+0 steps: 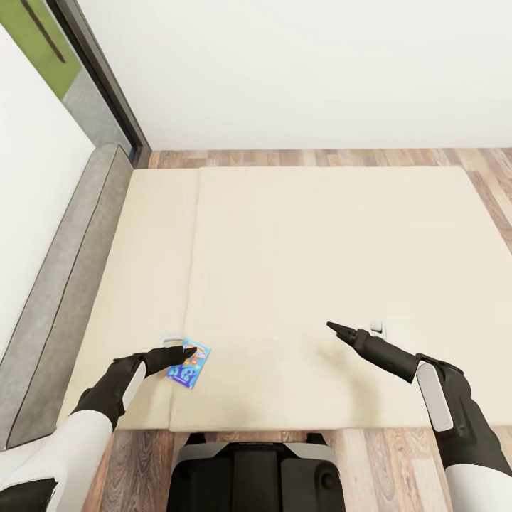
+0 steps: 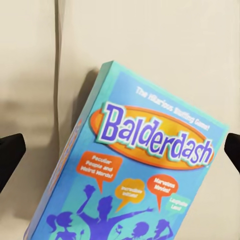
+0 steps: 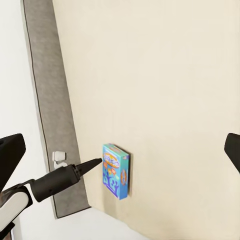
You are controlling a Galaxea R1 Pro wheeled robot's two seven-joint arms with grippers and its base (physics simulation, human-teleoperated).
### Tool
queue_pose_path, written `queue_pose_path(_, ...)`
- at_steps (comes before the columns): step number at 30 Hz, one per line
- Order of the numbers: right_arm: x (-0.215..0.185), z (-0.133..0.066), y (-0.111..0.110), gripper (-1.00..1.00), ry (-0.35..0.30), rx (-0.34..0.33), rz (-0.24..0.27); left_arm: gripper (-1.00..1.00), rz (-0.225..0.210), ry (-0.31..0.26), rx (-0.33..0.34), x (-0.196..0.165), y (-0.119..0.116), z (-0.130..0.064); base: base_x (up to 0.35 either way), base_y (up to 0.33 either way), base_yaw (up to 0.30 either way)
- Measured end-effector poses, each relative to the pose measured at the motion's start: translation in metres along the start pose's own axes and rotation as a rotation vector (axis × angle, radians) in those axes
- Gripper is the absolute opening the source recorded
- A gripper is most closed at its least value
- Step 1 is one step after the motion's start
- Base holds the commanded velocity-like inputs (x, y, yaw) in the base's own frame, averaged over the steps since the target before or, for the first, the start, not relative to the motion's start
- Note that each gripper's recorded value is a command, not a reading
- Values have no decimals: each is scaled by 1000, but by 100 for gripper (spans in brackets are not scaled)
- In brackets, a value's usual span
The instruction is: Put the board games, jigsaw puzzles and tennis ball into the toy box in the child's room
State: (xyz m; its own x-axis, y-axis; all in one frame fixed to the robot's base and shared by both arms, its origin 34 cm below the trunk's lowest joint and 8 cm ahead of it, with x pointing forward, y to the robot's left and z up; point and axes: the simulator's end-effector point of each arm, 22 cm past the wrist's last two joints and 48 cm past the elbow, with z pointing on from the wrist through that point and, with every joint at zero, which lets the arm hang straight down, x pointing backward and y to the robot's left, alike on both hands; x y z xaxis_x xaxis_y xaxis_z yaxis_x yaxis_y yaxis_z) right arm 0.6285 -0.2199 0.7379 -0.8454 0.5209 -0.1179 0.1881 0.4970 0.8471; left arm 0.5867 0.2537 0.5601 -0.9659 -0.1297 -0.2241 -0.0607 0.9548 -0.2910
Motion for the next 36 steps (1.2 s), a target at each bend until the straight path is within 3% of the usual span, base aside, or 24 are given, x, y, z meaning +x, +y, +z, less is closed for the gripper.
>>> queue_pose_path(36, 13, 6, -20, 100, 23, 22, 28, 100, -7, 38, -4, 22, 7, 13, 0, 0, 0)
